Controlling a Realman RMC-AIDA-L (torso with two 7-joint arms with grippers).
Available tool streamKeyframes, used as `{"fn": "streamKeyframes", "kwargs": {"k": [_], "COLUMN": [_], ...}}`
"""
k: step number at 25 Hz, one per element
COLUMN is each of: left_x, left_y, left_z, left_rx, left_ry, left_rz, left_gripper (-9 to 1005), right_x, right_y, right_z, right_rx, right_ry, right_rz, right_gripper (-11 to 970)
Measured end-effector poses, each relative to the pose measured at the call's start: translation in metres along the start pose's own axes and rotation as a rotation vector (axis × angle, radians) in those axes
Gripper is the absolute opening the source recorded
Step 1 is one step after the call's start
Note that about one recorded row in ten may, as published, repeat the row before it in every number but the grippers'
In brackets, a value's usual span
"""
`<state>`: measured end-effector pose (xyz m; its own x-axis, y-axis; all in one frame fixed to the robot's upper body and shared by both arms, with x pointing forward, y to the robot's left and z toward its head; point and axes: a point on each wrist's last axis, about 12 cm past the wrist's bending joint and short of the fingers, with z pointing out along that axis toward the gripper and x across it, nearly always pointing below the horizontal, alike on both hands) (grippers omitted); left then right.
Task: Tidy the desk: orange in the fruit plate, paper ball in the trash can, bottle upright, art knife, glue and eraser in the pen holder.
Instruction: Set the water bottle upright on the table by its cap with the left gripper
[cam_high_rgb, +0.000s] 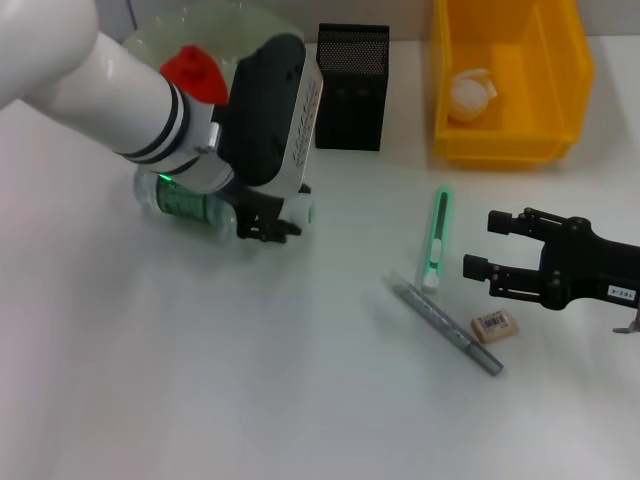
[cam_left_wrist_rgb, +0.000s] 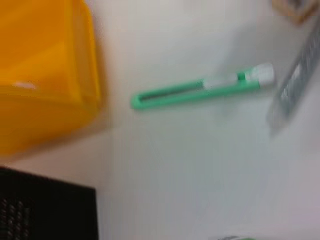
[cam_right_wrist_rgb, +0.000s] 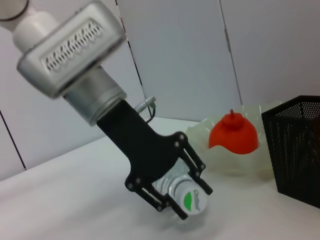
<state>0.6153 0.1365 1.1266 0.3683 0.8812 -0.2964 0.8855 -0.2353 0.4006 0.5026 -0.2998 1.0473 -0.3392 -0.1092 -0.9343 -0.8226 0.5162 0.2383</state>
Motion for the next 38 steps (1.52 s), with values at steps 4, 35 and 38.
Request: {"fn": "streamKeyframes", "kwargs": {"k": [4,35,38], "left_x": [-0.003,0.11,0.124], "left_y": [0.003,-0.035,-0.045], "left_z": [-0.019,-0.084,-0.089], "left_rx": [-0.011,-0.217,-0.259], "left_ry": [-0.083,-0.612,-0.607], "left_rz": [-0.082,-0.927,-0.97], "left_gripper": [443,444,444], "right_x": [-0.001,-0.007,-0.007], "right_y": [0.0,0.008,0.009], "right_z": [0.0,0.009,0.009], "right_rx": [-0.004,-0.086,-0.093], "right_ry": [-0.002,-0.018,-0.02], "right_rz": [-0.001,-0.011,-0.011], "right_gripper": [802,801,801]}}
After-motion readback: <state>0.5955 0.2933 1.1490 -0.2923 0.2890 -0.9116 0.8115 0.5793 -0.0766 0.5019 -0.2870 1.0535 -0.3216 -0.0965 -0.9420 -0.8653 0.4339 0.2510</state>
